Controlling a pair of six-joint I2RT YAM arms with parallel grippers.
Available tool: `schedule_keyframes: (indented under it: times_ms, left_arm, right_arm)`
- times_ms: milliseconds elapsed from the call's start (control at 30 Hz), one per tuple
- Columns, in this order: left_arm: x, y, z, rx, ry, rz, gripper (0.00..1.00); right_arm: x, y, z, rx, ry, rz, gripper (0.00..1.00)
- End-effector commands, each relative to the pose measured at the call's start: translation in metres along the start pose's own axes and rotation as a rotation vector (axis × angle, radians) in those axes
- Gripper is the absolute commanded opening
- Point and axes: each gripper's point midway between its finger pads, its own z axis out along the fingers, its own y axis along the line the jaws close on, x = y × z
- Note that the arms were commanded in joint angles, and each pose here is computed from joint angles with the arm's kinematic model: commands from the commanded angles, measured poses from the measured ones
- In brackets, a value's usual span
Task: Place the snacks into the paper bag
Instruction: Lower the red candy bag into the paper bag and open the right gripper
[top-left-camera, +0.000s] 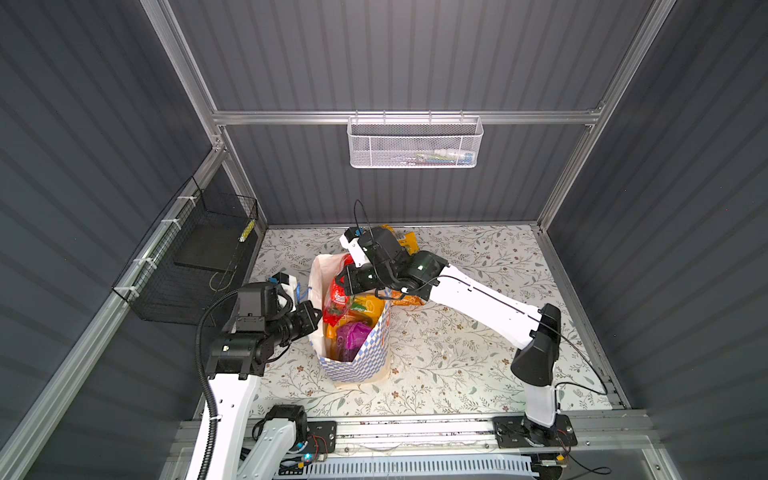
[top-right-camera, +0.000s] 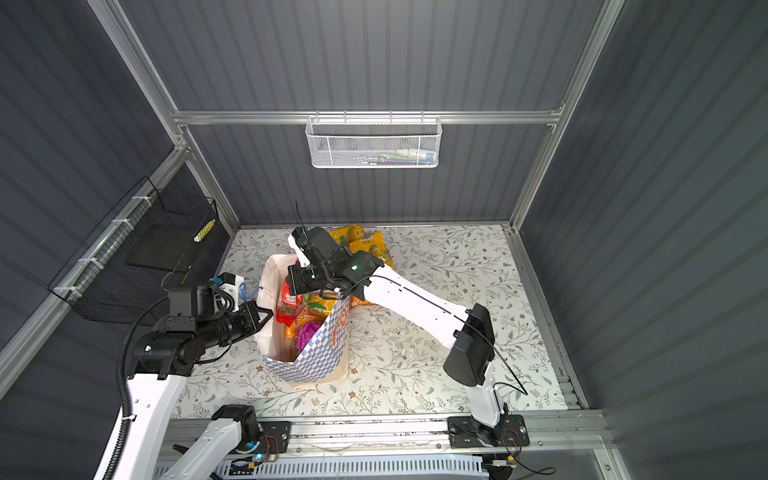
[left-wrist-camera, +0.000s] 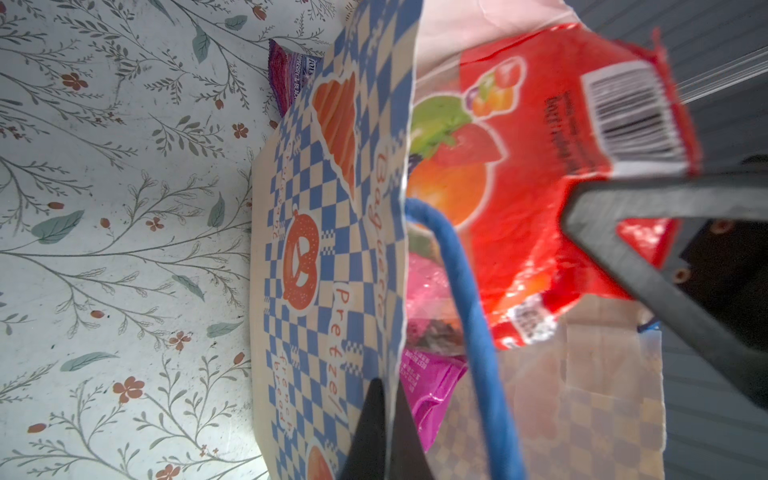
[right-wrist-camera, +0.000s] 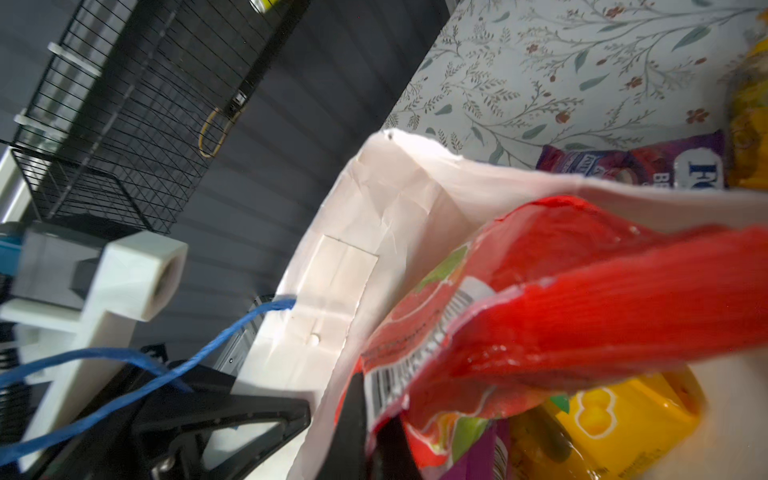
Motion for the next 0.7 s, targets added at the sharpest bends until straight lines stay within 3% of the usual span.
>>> schedule_keyframes:
  times_ms: [0, 167, 233, 333, 667]
  left_arm:
    - [-0.009, -0.015, -0.007, 0.06, -0.03, 0.029, 0.0]
    - [-0.009, -0.015, -0.008, 0.057, -0.032, 0.033, 0.0]
    - [-0.01, -0.015, -0.008, 0.053, -0.035, 0.033, 0.0]
    - [-0.01, -0.014, -0.006, 0.048, -0.033, 0.033, 0.0]
    - [-0.011, -0.011, -0.006, 0.033, -0.031, 0.025, 0.0]
  right_arm:
    - [-0.028, 0.0, -0.018, -0.053, -0.072, 0.007, 0.0]
    - [-0.008, -0.068, -0.009, 0.126, -0.007, 0.059, 0.0]
    - [-0.003, -0.077, -0.017, 0.182, -0.021, 0.032, 0.13]
    - [-0.007, -0.066, -0.034, 0.214, -0.078, -0.037, 0.34]
    - [-0.032, 0.026, -0.122, 0.118, -0.213, -0.269, 0.69]
